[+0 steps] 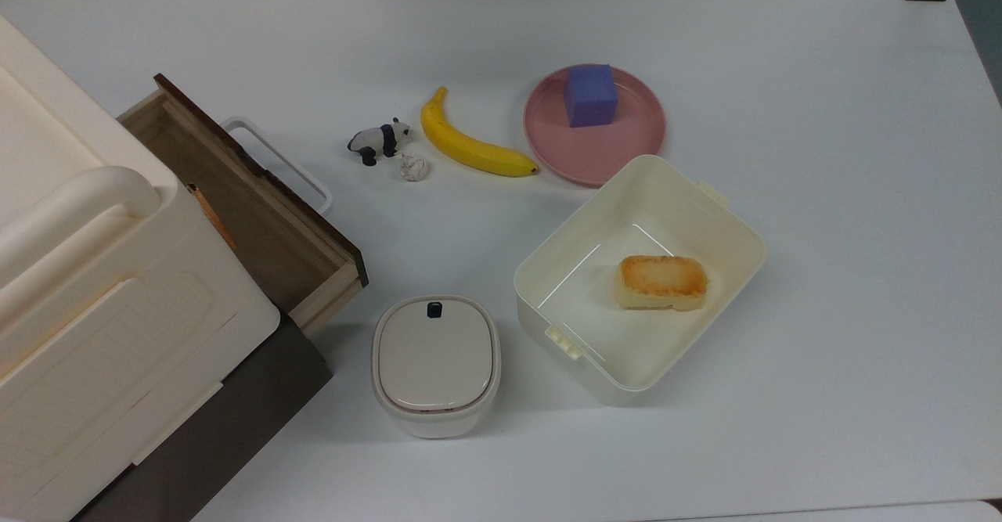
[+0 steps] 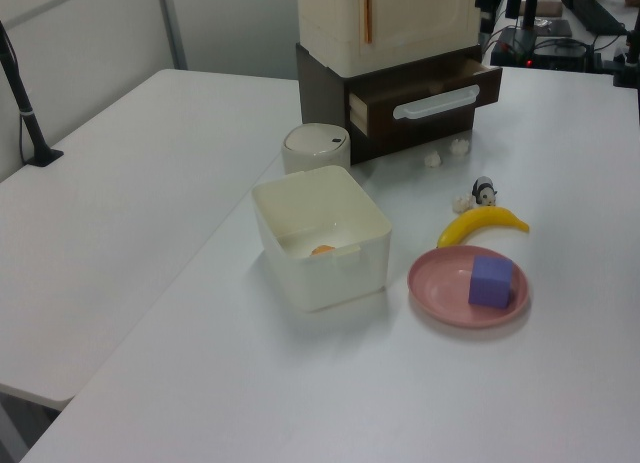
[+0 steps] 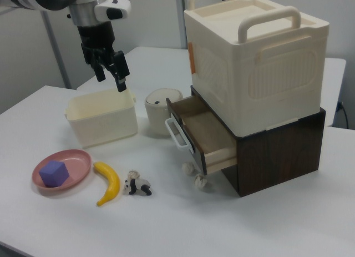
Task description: Slide the drawer open
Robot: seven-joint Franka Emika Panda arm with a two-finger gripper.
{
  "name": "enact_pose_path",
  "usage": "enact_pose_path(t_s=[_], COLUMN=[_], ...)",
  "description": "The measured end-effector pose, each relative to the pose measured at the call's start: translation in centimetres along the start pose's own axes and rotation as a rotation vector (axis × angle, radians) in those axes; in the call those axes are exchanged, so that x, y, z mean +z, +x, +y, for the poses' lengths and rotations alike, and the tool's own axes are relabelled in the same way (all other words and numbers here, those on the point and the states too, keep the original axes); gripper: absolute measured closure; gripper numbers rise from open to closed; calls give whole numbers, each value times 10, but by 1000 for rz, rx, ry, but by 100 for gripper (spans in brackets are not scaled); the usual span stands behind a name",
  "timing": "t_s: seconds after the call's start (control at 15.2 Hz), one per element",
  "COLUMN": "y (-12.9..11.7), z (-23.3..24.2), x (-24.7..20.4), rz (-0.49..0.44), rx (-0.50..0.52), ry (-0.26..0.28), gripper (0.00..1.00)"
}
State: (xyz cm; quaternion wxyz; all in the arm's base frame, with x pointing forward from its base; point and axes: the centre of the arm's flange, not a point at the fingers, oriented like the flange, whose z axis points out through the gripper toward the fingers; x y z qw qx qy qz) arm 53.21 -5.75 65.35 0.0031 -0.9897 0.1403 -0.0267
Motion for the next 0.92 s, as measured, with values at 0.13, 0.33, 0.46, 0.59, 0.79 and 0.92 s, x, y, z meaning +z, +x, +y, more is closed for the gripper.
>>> enact_pose_path(t_s=[0.13,0.33,0.46,0.59,0.79,0.92], y=[-1,0,0,1,3,4], z=[0,-1,-1,-3,-3,-3], x=[-2,3,5,9,12,12], rz=[3,-6,-7,-3,6,11], rx=[3,-54,-96,-108,-111,-111], ry=[1,1,7,19,22,22], gripper=[0,0,0,0,0,0])
